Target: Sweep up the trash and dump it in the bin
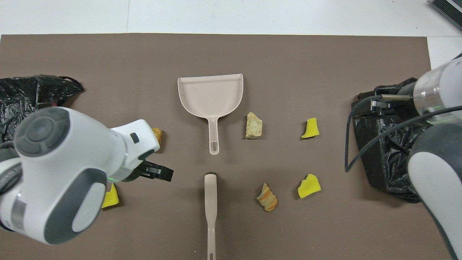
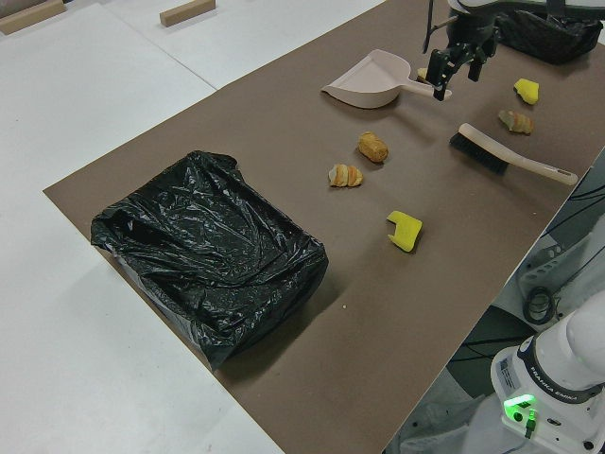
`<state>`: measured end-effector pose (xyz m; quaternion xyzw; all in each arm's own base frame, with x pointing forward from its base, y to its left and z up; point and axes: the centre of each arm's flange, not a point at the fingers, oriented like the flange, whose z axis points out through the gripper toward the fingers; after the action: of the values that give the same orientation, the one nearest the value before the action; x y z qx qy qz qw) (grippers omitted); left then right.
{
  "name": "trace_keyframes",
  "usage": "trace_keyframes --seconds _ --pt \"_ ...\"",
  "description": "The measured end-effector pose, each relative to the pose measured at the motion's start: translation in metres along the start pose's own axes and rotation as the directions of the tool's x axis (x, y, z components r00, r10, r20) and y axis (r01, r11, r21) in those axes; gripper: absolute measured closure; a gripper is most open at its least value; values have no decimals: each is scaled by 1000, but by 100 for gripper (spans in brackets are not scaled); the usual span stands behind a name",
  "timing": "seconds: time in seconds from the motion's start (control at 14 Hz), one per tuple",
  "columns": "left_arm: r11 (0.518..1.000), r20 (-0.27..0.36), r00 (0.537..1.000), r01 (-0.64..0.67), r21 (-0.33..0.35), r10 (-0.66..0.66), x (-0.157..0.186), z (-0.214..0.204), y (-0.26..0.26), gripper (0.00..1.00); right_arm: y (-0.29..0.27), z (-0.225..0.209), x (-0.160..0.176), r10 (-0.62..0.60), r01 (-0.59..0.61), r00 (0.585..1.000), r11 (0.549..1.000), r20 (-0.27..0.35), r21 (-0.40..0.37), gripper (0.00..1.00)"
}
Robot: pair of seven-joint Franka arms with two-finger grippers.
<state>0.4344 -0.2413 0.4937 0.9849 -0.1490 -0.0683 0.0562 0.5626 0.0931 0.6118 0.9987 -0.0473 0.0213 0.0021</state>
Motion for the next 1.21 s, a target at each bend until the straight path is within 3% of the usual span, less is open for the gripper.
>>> trace_keyframes --seconds 0.5,0.79,1.21 --pt "999 30 1000 -9 42 7 -66 70 85 0 -163 96 8 -78 78 996 997 36 12 0" --pt "998 -11 1000 25 55 -24 -105 144 124 0 -243 133 -6 -72 70 996 997 54 29 0" --pt "993 -38 994 106 58 -104 -137 194 157 0 -329 207 -24 -99 97 993 995 70 33 0"
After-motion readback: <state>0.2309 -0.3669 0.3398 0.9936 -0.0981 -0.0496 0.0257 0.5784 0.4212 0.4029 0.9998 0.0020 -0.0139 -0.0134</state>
